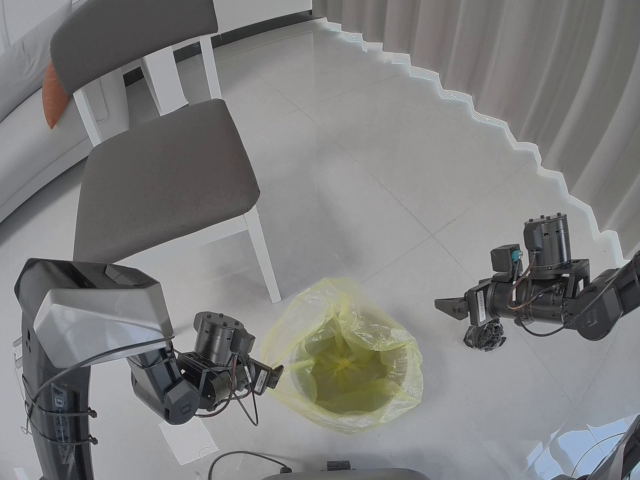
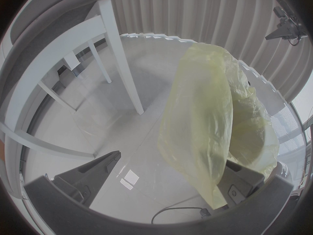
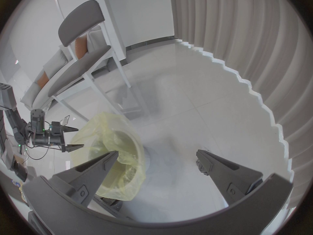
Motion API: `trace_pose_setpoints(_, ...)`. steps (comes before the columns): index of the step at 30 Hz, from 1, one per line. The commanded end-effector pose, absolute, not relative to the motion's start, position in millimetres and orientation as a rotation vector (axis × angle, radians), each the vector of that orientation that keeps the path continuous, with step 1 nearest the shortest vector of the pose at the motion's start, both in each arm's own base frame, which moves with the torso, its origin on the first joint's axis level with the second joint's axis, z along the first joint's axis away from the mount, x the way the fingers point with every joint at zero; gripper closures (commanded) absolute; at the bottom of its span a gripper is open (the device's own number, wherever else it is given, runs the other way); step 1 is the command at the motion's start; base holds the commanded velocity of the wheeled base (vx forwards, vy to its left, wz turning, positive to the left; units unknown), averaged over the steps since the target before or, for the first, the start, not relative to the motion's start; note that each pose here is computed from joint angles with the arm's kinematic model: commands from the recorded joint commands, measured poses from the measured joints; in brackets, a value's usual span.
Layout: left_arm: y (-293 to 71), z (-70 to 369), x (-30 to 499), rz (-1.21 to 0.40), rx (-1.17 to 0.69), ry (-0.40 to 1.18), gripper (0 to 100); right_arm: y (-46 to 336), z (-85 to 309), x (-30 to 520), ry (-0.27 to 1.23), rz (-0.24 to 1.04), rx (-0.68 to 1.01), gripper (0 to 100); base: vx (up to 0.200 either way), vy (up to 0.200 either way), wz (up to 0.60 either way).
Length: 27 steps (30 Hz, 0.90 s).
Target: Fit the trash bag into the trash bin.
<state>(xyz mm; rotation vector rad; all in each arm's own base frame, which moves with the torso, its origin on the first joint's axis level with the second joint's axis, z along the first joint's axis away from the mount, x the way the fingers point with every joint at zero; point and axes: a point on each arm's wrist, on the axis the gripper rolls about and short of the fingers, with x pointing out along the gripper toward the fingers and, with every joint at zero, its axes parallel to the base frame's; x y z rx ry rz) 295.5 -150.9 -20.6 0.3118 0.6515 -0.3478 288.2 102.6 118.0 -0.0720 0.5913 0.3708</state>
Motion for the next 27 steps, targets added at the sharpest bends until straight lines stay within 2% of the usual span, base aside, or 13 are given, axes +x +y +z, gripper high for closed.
trace_pose_setpoints(1, -153, -32, 296, -0.34, 0.29, 0.681, 0, 132, 97, 310, 0.608, 0.489, -0.112, 0, 0.0, 0.0, 0.0)
trace_pose_setpoints(8, -155, -27, 298, -0.34, 0.264, 0.623, 0, 165, 67, 344, 0.623, 0.58, -0.17, 0, 0.0, 0.0, 0.0)
trace_pose_setpoints(14, -156, -27, 294, -0.345, 0.256, 0.622, 0, 187, 56, 352, 0.62, 0.634, -0.181, 0, 0.0, 0.0, 0.0)
trace_pose_setpoints(27, -160, -19, 292, -0.357, 0.251, 0.599, 0, 207, 22, 376, 0.638, 0.655, -0.199, 0, 0.0, 0.0, 0.0)
